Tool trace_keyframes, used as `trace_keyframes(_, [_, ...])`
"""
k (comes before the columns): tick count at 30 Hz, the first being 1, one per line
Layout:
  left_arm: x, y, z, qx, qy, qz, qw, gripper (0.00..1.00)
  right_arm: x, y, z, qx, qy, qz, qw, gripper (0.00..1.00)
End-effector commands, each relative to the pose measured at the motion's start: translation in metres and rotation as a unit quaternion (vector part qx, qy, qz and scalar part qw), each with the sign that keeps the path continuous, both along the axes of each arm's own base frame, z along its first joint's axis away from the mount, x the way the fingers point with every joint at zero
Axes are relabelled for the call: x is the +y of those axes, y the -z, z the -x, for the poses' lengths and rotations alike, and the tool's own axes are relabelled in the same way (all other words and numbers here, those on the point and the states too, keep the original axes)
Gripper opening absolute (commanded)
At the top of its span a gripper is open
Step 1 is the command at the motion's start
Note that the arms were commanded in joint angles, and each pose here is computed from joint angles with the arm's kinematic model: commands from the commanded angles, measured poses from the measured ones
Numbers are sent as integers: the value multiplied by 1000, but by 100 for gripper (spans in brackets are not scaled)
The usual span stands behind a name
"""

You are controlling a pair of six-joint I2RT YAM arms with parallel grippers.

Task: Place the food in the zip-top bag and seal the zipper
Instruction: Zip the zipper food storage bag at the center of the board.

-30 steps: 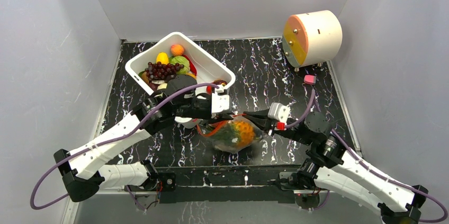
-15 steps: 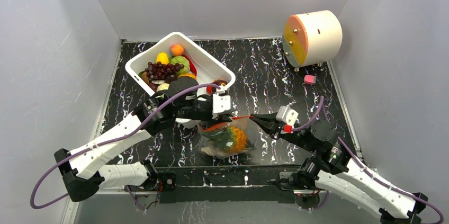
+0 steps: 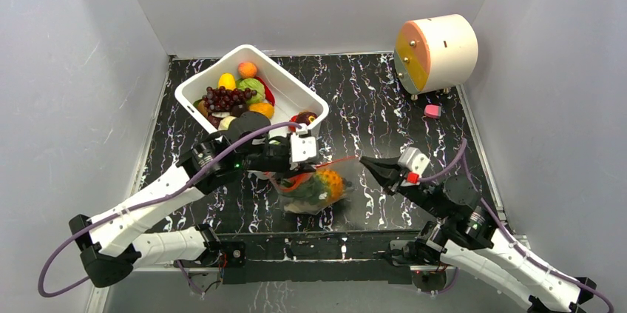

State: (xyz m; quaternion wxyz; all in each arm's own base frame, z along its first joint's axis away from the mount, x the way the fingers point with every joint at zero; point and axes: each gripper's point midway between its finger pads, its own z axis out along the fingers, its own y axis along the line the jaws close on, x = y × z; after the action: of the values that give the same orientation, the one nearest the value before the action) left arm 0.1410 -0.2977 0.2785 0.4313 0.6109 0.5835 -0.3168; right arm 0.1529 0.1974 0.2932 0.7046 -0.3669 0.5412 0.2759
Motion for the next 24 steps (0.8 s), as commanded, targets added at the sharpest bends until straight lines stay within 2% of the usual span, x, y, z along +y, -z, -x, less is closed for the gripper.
trace_keyframes(1, [32, 5, 7, 7, -36, -24, 999, 0, -28, -20, -19, -3, 89, -40, 995, 0])
trace_keyframes(3, [32, 4, 8, 5, -34, -22, 999, 0, -22, -20, -16, -4, 71, -34, 997, 0])
trace_keyframes(6, [28, 1, 8, 0, -21, -19, 1000, 0, -1, -20, -1, -25, -1, -1, 1000, 0])
trace_keyframes(7, [26, 1, 8, -1, -16, -20, 1000, 0, 4, -22, 3, -24, -18, 3, 1000, 7])
trace_keyframes(9, [22, -1, 7, -2, -6, -23, 1000, 0, 13, -26, 8, -17, -45, 29, 998, 35])
trace_keyframes(10, [20, -2, 8, -1, -1, -22, 1000, 0, 17, -28, 10, -11, -59, 45, 997, 42])
trace_keyframes(11, [18, -3, 8, -2, 3, -19, 1000, 0, 23, -29, 13, -7, -79, 63, 995, 46])
trace_keyframes(16, [13, -5, 8, -4, 12, -11, 1000, 0, 42, -35, 23, -20, -145, 115, 982, 56])
trace_keyframes(19, [13, -5, 9, -5, 15, -9, 1000, 0, 51, -39, 21, -42, -161, 126, 978, 56])
trace_keyframes(24, [16, -4, 11, -11, 16, -3, 1000, 0, 69, -22, 15, -27, -188, 154, 970, 52])
